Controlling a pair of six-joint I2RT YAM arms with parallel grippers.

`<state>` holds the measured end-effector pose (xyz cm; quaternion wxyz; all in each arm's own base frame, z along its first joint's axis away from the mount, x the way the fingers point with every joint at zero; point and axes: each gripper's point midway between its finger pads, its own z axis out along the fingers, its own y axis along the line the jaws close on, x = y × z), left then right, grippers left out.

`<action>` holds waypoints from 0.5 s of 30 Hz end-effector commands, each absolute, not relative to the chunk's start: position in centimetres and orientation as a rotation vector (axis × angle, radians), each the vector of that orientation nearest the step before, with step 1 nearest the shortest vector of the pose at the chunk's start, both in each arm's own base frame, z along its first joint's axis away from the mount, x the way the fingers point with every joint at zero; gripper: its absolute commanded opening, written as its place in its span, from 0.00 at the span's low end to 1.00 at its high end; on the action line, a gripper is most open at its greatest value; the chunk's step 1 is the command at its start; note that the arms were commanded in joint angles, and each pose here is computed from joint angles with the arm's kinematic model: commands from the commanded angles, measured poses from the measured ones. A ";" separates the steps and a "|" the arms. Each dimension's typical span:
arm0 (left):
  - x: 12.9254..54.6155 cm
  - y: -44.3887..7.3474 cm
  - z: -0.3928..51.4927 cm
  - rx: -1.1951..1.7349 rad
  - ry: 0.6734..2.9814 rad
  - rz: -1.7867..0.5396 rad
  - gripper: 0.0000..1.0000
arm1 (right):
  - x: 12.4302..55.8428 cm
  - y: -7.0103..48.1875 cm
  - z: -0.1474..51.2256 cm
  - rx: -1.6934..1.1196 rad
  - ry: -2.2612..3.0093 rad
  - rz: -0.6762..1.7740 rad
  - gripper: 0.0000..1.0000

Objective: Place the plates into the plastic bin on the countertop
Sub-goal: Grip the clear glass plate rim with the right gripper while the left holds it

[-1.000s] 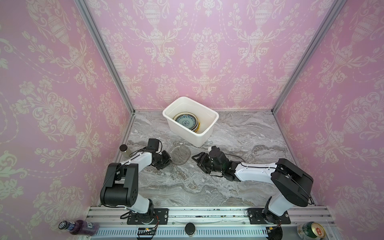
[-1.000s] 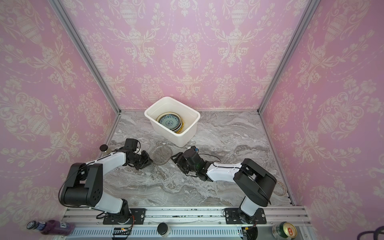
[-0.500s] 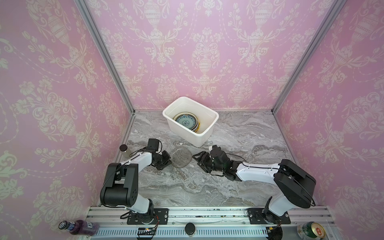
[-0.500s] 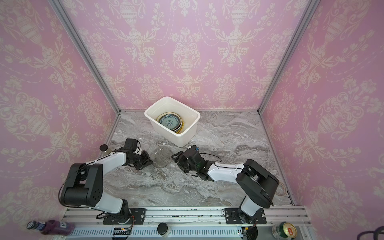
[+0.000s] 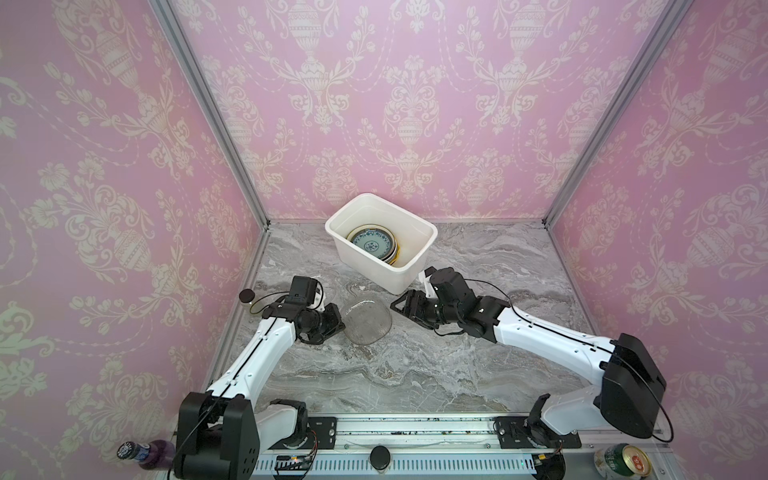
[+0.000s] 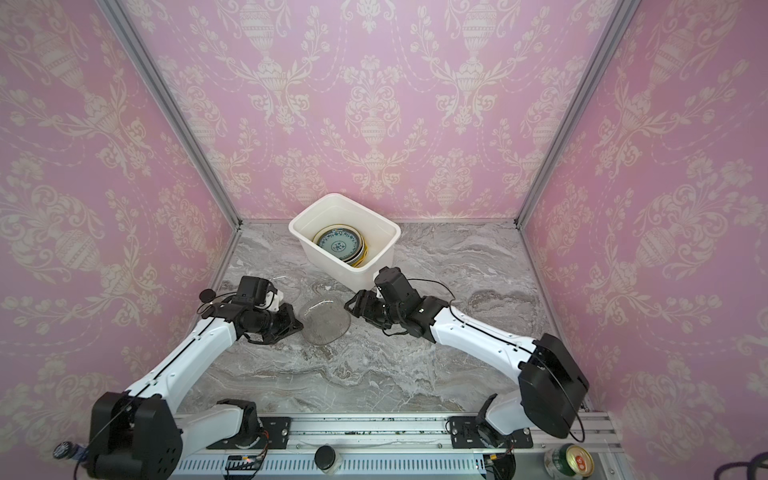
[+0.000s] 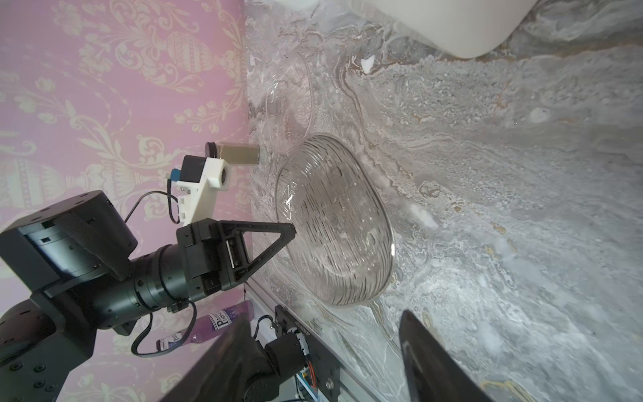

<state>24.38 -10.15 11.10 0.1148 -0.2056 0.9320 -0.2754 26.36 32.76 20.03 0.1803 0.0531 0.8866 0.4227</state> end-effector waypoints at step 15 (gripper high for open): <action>18.4 -14.9 22.6 -0.169 2.749 -1.002 0.00 | 20.1 28.8 26.6 -0.414 2.530 1.237 0.61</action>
